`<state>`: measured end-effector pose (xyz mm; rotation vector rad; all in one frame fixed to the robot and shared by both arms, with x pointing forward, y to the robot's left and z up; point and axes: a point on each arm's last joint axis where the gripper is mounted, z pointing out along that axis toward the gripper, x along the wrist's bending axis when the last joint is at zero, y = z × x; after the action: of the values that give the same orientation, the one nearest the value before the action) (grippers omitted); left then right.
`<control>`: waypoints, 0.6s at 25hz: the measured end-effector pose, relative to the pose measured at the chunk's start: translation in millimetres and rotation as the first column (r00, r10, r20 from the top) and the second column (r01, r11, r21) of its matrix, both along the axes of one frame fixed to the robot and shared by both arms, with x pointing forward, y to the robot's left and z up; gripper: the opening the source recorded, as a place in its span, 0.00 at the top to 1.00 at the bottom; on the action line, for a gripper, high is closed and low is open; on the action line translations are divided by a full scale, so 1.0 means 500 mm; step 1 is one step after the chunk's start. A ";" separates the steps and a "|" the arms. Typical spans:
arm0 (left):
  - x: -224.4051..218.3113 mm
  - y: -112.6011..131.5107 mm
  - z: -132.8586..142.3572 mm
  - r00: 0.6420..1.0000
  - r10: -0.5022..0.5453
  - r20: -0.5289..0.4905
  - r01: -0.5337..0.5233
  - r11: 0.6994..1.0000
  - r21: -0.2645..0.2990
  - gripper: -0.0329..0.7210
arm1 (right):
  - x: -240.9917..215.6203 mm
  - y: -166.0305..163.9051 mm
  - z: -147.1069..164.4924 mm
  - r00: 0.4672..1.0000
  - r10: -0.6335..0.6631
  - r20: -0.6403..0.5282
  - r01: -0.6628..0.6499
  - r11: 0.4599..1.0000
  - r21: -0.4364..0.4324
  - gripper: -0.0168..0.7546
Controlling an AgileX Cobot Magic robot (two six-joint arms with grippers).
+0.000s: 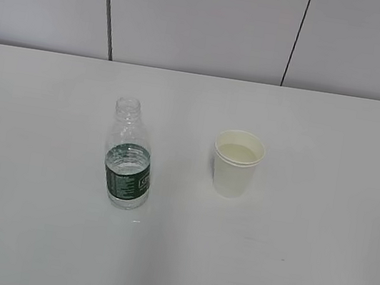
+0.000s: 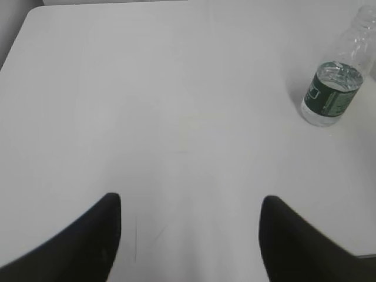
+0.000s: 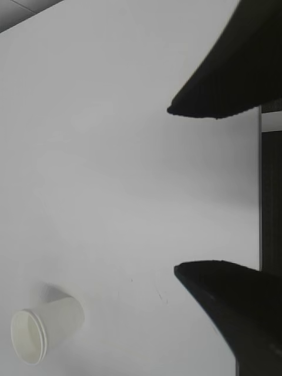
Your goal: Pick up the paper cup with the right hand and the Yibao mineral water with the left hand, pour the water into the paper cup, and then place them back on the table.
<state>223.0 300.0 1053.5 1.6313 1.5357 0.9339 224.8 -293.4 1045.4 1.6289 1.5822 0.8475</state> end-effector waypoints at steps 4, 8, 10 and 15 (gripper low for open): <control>0.002 0.000 0.000 1.000 0.006 0.010 -0.006 1.000 -0.006 0.35 | 0.004 0.000 -0.005 1.000 0.000 0.000 0.000 1.000 0.000 0.22; 0.008 0.001 -0.004 1.000 0.011 0.019 -0.010 1.000 -0.013 0.35 | 0.006 -0.001 -0.007 1.000 -0.001 0.003 0.001 1.000 0.000 0.22; 0.008 0.001 -0.004 1.000 0.011 0.020 -0.011 1.000 -0.014 0.36 | 0.007 -0.001 -0.008 1.000 -0.001 0.004 0.001 1.000 0.000 0.22; 0.009 0.001 -0.004 1.000 0.013 0.023 -0.013 1.000 -0.017 0.36 | 0.008 -0.001 -0.007 1.000 -0.001 0.011 0.001 1.000 0.000 0.22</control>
<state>227.3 300.3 1051.5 1.5950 1.5367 0.9407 228.9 -293.9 1042.1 1.6219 1.5733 0.8545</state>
